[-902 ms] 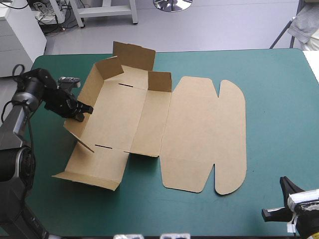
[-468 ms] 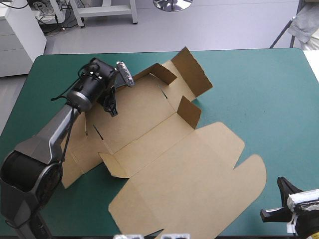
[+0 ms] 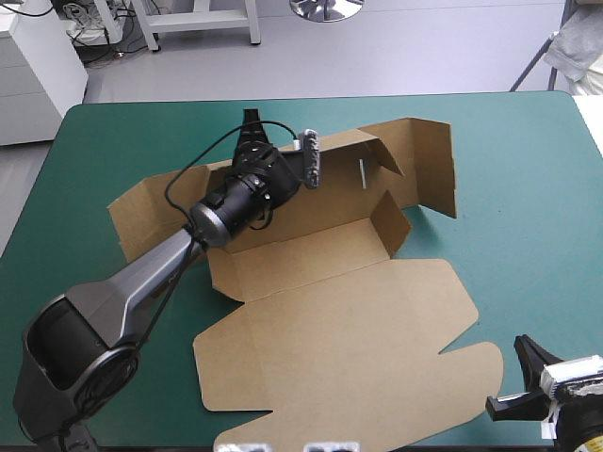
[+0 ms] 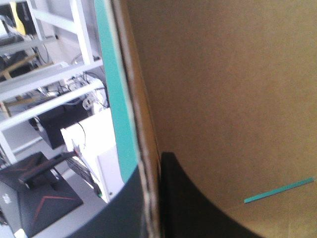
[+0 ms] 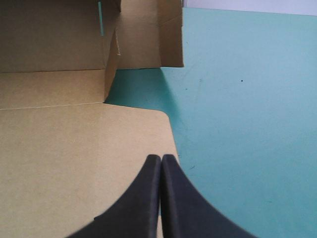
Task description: Fold the box
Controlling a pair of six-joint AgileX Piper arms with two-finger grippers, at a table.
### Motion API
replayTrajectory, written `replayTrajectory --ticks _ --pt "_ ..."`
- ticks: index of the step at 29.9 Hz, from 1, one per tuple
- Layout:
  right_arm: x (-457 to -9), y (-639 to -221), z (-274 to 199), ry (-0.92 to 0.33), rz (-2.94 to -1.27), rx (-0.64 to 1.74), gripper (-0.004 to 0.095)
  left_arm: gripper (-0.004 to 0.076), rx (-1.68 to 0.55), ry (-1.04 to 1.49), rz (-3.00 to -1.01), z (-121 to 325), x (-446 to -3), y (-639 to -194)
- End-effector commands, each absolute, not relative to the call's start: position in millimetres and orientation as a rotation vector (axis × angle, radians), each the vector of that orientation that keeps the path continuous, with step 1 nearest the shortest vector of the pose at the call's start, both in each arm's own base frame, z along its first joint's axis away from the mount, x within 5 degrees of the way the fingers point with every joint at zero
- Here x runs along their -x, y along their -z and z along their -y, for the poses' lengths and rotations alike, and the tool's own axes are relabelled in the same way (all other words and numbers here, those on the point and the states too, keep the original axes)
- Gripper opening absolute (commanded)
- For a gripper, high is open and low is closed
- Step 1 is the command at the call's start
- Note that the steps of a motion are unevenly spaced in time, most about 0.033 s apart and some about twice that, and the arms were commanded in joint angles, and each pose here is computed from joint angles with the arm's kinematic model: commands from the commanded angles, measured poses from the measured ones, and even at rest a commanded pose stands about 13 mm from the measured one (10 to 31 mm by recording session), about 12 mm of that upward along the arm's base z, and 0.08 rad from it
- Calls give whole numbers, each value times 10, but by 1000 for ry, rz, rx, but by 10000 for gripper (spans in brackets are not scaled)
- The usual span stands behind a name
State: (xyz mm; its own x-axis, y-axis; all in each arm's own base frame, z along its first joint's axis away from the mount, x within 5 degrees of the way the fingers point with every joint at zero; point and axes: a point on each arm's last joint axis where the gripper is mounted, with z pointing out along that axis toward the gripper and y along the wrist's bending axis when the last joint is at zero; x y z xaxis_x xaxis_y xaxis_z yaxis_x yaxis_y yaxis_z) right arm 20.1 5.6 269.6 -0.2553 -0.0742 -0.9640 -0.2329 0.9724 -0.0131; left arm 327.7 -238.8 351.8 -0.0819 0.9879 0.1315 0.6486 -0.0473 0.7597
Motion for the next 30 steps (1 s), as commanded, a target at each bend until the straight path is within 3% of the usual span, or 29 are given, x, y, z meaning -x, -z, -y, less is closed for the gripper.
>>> replayTrajectory --ticks 1,11,17,22,30 --pt "-280 -2843 -79 -168 -1777 211 -17 -10 -1680 -982 -1608 2556 -2993 -3875" --pt "-402 -2866 -130 -222 -1800 190 -16 -10 -1680 -1010 -1451 2950 -2326 -3787" --pt "-431 -2865 -150 -263 -1815 167 -16 -10 -1665 -1007 -1399 2878 -2052 -3625" --pt "-433 -2865 -157 -279 -1819 159 -15 -10 -1579 -1137 -1213 2791 -1906 -3564" --pt "-478 -2864 -182 -326 -1851 126 -15 -10 -1491 -1132 -1192 2724 -1881 -3384"
